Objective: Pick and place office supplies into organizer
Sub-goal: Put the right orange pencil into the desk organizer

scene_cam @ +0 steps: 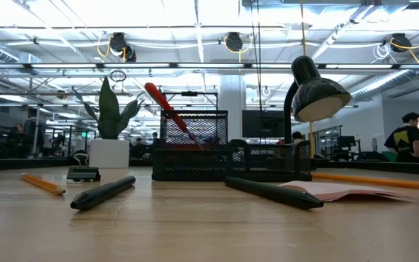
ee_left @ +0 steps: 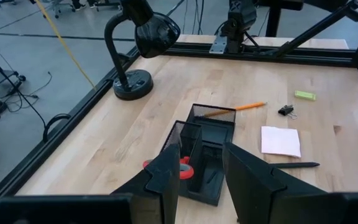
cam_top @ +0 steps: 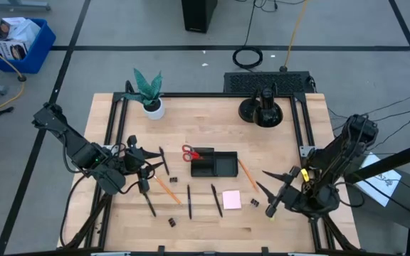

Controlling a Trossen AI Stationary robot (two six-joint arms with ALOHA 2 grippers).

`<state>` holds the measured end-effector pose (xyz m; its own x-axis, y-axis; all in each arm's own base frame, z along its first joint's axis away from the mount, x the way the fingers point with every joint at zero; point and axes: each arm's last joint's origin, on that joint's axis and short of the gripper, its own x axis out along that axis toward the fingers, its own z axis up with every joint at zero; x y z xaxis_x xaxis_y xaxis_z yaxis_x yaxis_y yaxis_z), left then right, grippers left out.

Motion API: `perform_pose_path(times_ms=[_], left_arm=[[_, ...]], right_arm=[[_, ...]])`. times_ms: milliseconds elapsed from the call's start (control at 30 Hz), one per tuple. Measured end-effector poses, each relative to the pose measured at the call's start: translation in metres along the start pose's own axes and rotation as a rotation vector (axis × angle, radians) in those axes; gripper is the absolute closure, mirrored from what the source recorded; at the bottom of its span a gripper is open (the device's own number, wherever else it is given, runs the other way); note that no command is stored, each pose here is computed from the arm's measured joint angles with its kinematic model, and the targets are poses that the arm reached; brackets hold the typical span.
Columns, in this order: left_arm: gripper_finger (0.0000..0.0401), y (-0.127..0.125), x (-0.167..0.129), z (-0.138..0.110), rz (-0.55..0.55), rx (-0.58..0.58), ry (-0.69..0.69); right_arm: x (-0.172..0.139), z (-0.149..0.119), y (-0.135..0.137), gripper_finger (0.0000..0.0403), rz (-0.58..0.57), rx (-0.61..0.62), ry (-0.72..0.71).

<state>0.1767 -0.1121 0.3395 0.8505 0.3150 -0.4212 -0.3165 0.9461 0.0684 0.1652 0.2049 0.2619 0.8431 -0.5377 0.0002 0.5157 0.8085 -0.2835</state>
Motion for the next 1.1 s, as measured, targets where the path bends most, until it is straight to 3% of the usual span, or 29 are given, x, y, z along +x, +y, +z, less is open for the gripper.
perform_pose_path(times_ms=[267, 400, 700, 1100], left_arm=[[0.0274, 0.0, 0.0, 0.0, -0.001, -0.002, 0.001], [0.0274, 0.0, 0.0, 0.0, -0.001, -0.003, 0.001], [0.0274, -0.001, -0.001, 0.0, -0.006, -0.015, 0.001], [0.0274, -0.003, -0.002, -0.002, -0.042, 0.004, 0.018]], right_arm=[[-0.003, -0.002, 0.003, 0.0216, 0.013, 0.032, -0.004], [0.004, -0.002, 0.004, 0.0216, -0.014, -0.058, 0.005], [0.048, 0.044, -0.003, 0.0216, -0.157, -0.346, 0.078], [0.086, 0.055, -0.012, 0.0216, -0.27, -0.448, 0.152]])
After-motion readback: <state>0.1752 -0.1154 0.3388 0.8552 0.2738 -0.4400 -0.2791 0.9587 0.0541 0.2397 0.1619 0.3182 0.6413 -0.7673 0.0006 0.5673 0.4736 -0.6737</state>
